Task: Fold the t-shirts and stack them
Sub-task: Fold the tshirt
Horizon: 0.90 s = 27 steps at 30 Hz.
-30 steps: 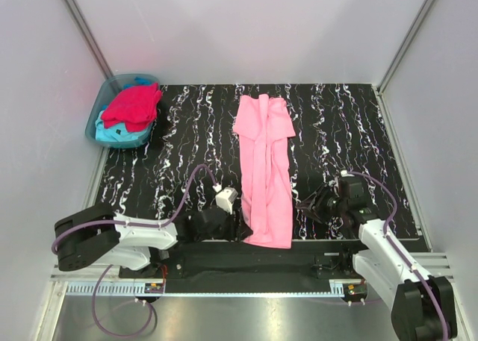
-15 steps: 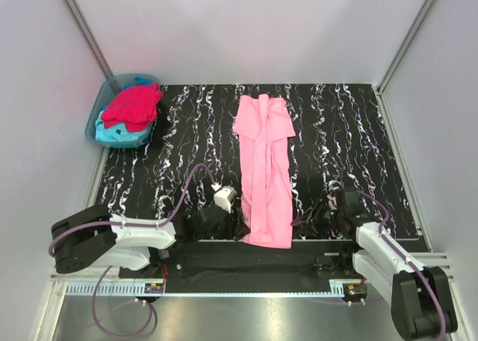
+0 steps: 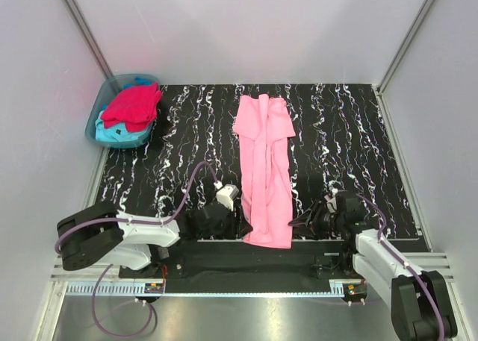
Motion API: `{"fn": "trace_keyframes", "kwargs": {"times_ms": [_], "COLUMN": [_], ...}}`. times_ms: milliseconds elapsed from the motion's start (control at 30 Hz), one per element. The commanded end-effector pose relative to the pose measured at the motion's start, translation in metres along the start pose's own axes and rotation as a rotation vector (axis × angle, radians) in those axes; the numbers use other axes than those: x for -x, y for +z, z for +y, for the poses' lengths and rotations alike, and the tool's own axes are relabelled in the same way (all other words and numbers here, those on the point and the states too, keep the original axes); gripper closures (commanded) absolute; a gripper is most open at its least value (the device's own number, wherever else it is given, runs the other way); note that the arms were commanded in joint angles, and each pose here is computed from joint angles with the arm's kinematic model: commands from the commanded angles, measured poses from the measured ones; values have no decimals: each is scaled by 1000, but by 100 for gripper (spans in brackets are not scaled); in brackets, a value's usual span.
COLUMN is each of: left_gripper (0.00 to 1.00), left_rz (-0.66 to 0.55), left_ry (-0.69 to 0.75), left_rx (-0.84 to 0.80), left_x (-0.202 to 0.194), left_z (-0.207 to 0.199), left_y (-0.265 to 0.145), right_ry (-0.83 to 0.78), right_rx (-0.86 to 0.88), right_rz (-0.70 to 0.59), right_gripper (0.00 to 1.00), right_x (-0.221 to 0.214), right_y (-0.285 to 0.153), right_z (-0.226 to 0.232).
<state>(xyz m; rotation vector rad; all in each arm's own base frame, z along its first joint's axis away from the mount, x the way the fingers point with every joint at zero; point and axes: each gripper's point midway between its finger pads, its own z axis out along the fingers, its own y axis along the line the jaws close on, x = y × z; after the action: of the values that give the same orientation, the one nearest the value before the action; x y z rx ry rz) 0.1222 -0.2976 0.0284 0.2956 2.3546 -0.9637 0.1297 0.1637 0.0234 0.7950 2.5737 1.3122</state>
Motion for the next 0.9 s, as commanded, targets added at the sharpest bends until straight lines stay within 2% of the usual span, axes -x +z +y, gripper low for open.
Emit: {"fn": "trace_keyframes", "kwargs": {"times_ms": [0, 133, 233, 333, 367, 400, 467, 500, 633, 867], "left_gripper": [46, 47, 48, 52, 55, 61, 70, 78, 98, 100], "left_rz": [-50, -52, -50, -51, -55, -55, -57, -57, -52, -47], "left_ry": [-6, -17, -18, -19, -21, -21, -23, -25, -26, -53], "left_rx": [-65, -64, -62, -55, -58, -54, -51, -52, -52, -68], "left_x": [17, 17, 16, 16, 17, 17, 17, 17, 16, 16], "left_z": [-20, -19, -19, -17, -18, -17, -15, -16, -15, -19], "left_y": [4, 4, 4, 2, 1, 1, 0, 0, 1, -5], "right_ry": [9, 6, 15, 16, 17, 16, 14, 14, 15, -8], "right_rx": [-46, -61, -66, -71, -74, -70, -71, -71, -67, -46], "right_rz": [3, 4, 8, 1, 2, -5, -4, -4, -5, -29], "right_gripper": [53, 56, 64, 77, 81, 87, 91, 94, 99, 100], "right_x": [-4, -2, 0, 3, 3, 5, 7, 7, 10, 26], "right_y": [5, 7, 7, 8, 9, 9, 10, 10, 11, 13], "right_z": [-20, -22, -21, -20, -20, -18, -17, -16, -13, 7]}}
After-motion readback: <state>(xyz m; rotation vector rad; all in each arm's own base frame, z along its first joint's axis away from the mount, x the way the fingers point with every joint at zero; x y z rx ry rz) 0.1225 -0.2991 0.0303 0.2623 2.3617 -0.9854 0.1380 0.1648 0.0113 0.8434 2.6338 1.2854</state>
